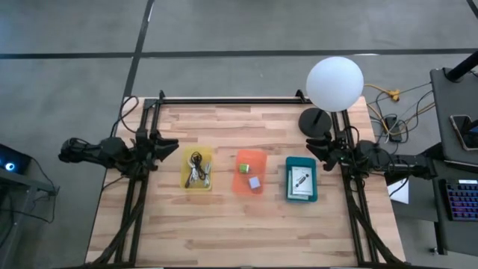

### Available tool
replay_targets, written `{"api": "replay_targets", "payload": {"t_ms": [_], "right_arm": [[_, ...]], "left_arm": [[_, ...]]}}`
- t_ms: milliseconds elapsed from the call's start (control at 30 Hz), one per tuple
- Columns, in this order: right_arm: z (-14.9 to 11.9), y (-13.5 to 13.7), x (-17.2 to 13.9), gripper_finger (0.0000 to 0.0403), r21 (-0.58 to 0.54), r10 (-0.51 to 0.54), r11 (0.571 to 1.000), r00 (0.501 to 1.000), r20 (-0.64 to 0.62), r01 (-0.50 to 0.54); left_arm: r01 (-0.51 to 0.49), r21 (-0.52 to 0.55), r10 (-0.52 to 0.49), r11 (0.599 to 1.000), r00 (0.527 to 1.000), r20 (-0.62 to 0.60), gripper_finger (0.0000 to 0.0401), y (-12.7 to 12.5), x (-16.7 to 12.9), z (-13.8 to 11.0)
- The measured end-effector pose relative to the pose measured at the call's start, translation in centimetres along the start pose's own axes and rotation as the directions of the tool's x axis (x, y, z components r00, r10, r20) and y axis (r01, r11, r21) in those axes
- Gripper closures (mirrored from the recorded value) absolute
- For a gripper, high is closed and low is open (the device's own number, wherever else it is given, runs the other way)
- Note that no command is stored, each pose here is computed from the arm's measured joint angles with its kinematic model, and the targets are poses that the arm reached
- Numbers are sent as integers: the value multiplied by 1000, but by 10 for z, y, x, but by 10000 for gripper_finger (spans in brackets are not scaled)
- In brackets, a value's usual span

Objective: Pick and place items into bin
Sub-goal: Return to Home Position

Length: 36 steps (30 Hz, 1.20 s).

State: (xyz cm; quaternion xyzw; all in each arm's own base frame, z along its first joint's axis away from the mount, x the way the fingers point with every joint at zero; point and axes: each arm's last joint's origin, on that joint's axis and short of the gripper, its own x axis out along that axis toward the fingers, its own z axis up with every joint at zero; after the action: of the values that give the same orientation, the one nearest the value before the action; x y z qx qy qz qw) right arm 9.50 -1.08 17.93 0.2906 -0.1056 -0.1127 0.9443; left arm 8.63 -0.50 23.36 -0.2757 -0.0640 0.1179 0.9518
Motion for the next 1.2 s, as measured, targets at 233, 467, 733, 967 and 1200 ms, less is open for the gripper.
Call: {"api": "replay_targets", "payload": {"t_ms": [233,467,733,967,1200], "right_arm": [[1,0,0,243,2,1,1000,1000,10,-1],[2,-1,0,243,-1,-13,1000,1000,18,13],[1,-2,1,243,-4,-20,1000,1000,9,20],[0,-2,2,243,-6,-26,1000,1000,0,26],[0,-2,2,243,-7,-27,1000,1000,-2,27]], "left_arm": [[-23,23,23,999,999,-38,283,0,5,-5],[-37,39,40,999,997,-63,283,-1,9,-8],[-50,53,54,997,995,-84,283,0,12,-11],[-52,55,56,997,995,-87,283,-1,13,-11],[-52,56,57,997,994,-89,283,-1,13,-11]]}}
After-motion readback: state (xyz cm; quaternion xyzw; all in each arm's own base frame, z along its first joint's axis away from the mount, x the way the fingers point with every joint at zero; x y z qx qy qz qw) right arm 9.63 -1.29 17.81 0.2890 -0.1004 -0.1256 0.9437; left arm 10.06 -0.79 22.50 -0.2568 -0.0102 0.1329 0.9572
